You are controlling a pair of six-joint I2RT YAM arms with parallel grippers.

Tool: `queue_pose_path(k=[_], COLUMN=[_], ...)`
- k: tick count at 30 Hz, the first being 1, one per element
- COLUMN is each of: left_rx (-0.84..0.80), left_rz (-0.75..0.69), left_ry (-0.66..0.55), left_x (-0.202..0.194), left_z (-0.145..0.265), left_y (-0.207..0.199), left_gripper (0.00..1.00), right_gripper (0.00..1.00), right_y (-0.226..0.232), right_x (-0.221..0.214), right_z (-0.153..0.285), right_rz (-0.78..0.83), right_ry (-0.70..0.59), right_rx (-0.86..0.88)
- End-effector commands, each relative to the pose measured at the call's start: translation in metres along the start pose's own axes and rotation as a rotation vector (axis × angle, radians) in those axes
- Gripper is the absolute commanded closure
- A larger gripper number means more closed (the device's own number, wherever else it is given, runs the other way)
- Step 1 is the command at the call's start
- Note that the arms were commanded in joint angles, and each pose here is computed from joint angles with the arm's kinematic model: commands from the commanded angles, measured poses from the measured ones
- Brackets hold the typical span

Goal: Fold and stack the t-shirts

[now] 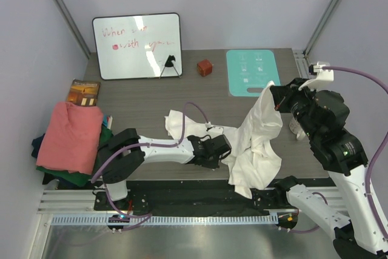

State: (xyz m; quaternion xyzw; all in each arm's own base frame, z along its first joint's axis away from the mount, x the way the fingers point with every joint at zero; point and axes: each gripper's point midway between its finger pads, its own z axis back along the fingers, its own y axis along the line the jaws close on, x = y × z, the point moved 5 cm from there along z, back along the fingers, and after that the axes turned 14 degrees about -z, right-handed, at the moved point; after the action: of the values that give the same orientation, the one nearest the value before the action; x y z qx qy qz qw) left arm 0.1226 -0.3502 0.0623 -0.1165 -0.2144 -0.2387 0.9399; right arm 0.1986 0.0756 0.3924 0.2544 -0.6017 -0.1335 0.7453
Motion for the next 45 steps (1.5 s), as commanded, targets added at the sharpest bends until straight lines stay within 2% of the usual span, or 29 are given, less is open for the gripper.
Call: queue_pose_path(k=[1, 8, 12, 16, 22, 23, 25, 26, 30, 37, 45], left_rx=[0.078, 0.144, 0.234, 0.271, 0.336, 0.379, 0.411, 0.396, 0.417, 0.415, 0.339], left_rz=[-0.025, -0.02, -0.029, 0.047, 0.118, 0.14, 0.173, 0.207, 0.3, 0.372, 0.415], left_ry=[0.1, 0.027, -0.081, -0.264, -0.431, -0.478, -0.538, -0.6, -0.752, -0.76, -0.841], left_x=[-0.033, -0.021, 0.01, 0.052, 0.078, 0.078, 0.079, 0.077, 0.069, 0.048, 0.037], left_z=[-0.02, 0.002, 0.046, 0.108, 0.19, 0.216, 0.243, 0.27, 0.329, 0.368, 0.408], left_y=[0.016, 0.029, 0.047, 0.071, 0.116, 0.13, 0.143, 0.153, 0.182, 0.202, 0.216], left_gripper=[1.0, 1.0, 1.0, 1.0, 1.0, 1.0, 1.0, 1.0, 1.0, 1.0, 1.0], right_gripper=[0.99, 0.99, 0.99, 0.99, 0.99, 0.99, 0.99, 0.99, 0.99, 0.99, 0.99], right_y=[0.003, 0.003, 0.003, 0.004, 0.004, 0.008, 0.019, 0.026, 0.039, 0.05, 0.057], right_x=[0.011, 0.011, 0.014, 0.019, 0.034, 0.04, 0.051, 0.063, 0.094, 0.122, 0.142], right_z=[0.003, 0.001, 0.003, 0.006, 0.033, 0.042, 0.059, 0.071, 0.106, 0.153, 0.204], right_rz=[0.007, 0.006, 0.005, -0.01, -0.031, -0.034, -0.043, -0.052, -0.069, -0.079, -0.097], right_ry=[-0.057, -0.057, -0.072, -0.088, -0.171, -0.193, -0.223, -0.259, -0.359, -0.446, -0.517], right_rx=[0.016, 0.01, 0.005, 0.006, 0.024, 0.048, 0.122, 0.158, 0.226, 0.292, 0.376])
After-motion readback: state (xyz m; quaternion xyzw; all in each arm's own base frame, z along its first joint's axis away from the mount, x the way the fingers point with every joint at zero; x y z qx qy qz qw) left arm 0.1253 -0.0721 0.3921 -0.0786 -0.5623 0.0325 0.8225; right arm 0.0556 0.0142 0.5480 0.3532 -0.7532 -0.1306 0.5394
